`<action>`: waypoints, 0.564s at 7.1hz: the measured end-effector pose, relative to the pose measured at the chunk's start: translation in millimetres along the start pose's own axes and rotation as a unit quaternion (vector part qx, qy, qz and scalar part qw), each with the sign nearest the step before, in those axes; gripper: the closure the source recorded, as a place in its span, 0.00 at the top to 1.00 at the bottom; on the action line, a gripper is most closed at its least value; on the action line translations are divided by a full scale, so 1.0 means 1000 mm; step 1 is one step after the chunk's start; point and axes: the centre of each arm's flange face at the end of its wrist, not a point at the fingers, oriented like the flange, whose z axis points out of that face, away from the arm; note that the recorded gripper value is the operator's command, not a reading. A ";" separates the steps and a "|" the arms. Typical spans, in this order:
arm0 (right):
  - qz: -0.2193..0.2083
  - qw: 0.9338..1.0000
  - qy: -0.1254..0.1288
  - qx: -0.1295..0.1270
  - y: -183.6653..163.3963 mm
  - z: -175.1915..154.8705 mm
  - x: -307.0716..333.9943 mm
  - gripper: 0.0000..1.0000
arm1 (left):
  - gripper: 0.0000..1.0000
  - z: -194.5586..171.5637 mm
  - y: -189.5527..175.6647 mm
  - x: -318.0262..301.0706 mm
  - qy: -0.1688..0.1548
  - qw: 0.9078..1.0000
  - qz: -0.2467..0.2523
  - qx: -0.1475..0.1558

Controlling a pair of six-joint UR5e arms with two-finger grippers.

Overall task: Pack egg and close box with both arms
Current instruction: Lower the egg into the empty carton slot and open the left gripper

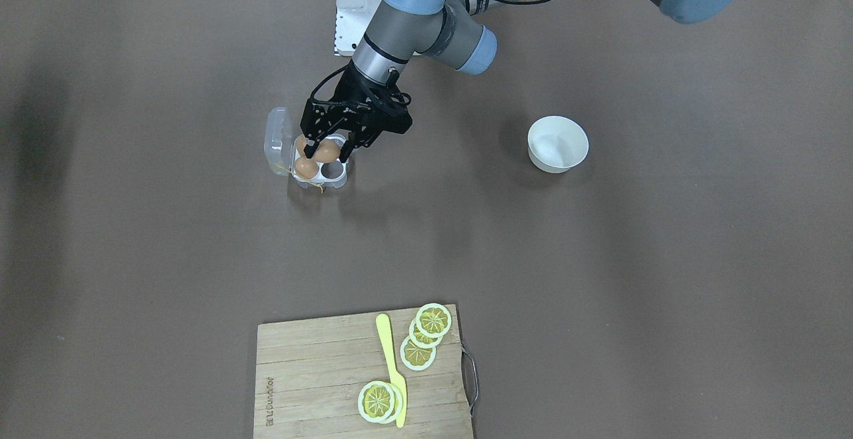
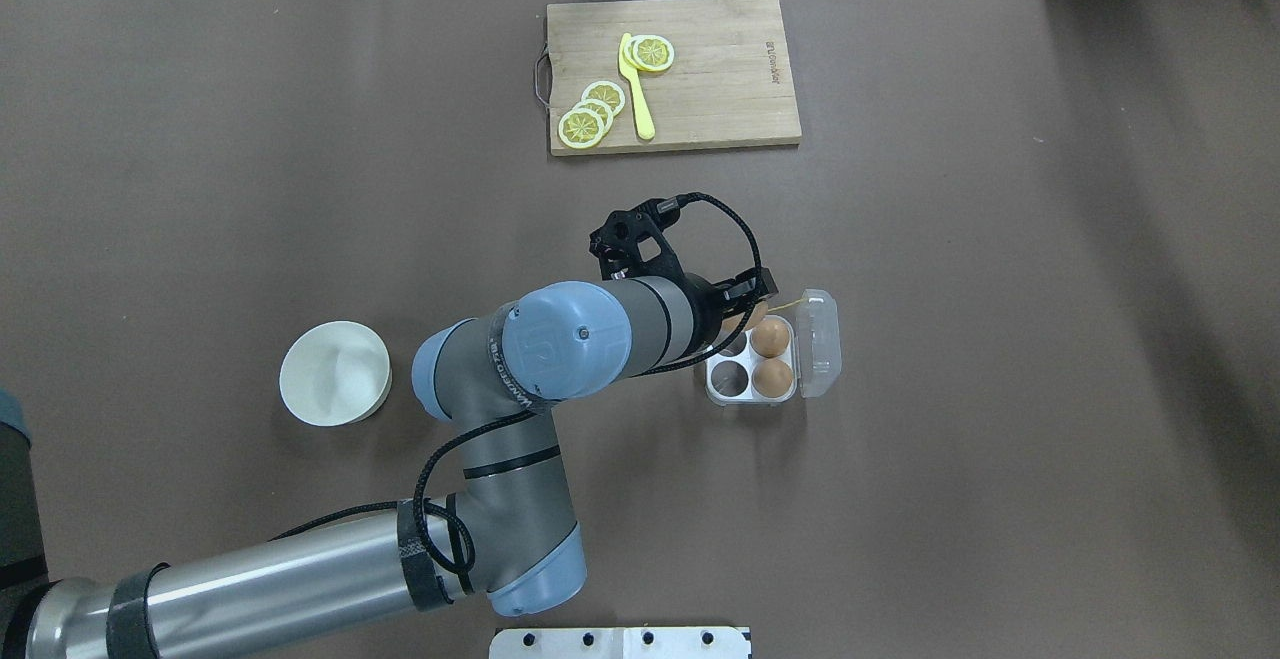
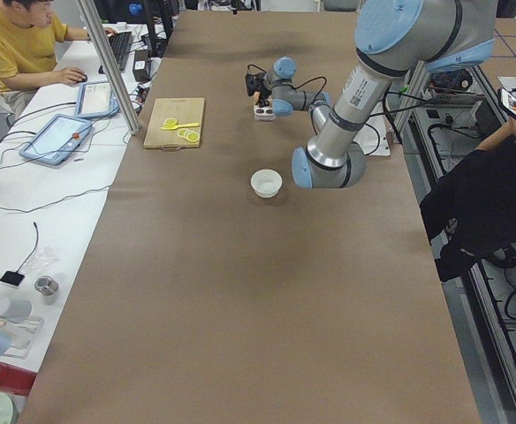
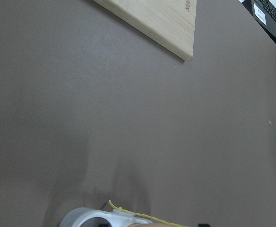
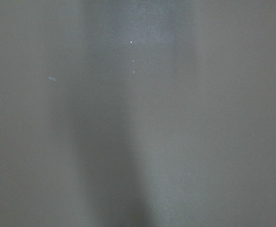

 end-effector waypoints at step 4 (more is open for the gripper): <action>0.000 1.000 0.000 0.000 0.000 0.000 0.000 1.00 | 0.98 -0.001 0.003 0.002 0.003 1.000 0.001 -0.002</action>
